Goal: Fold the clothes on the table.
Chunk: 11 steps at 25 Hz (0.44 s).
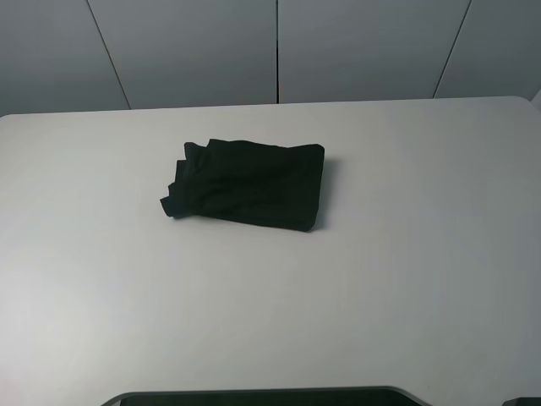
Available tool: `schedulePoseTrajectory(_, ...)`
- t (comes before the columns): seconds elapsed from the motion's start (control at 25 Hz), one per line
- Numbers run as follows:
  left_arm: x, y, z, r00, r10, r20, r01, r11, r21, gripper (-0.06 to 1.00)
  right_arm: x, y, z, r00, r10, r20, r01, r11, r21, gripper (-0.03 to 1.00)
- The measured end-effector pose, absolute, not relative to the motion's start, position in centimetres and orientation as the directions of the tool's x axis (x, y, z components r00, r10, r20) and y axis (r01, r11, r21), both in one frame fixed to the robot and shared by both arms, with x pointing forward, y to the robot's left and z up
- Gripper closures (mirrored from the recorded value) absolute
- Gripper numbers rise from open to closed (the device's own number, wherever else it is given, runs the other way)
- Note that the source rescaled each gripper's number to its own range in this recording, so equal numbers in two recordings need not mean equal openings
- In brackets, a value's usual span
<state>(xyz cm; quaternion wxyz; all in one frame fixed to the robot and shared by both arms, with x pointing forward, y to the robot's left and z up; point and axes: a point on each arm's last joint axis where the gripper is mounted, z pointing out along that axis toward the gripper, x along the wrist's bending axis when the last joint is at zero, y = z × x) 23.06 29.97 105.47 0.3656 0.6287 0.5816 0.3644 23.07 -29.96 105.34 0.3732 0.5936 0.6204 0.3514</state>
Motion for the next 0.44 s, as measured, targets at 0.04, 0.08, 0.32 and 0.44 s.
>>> schedulePoseTrajectory(0.04,23.06,29.97,105.47,0.058,0.998,0.033,0.465,-0.056,0.884,-0.05,23.07,-29.96,105.34,-0.017,0.999,-0.046,0.474,0.048,0.879,-0.03)
schedulePoseTrajectory(0.08,23.06,29.97,105.47,0.058,0.998,0.033,0.465,-0.056,0.884,-0.05,23.07,-29.96,105.34,-0.017,0.999,-0.046,0.474,0.048,0.879,-0.03)
schedulePoseTrajectory(0.32,23.06,29.97,105.47,0.058,0.998,0.033,0.465,-0.056,0.884,-0.05,23.07,-29.96,105.34,-0.017,0.999,-0.046,0.474,0.048,0.879,-0.03)
schedulePoseTrajectory(0.44,23.06,29.97,105.47,0.058,0.998,0.033,0.465,-0.056,0.884,-0.05,23.07,-29.96,105.34,-0.017,0.999,-0.046,0.474,0.048,0.879,-0.03)
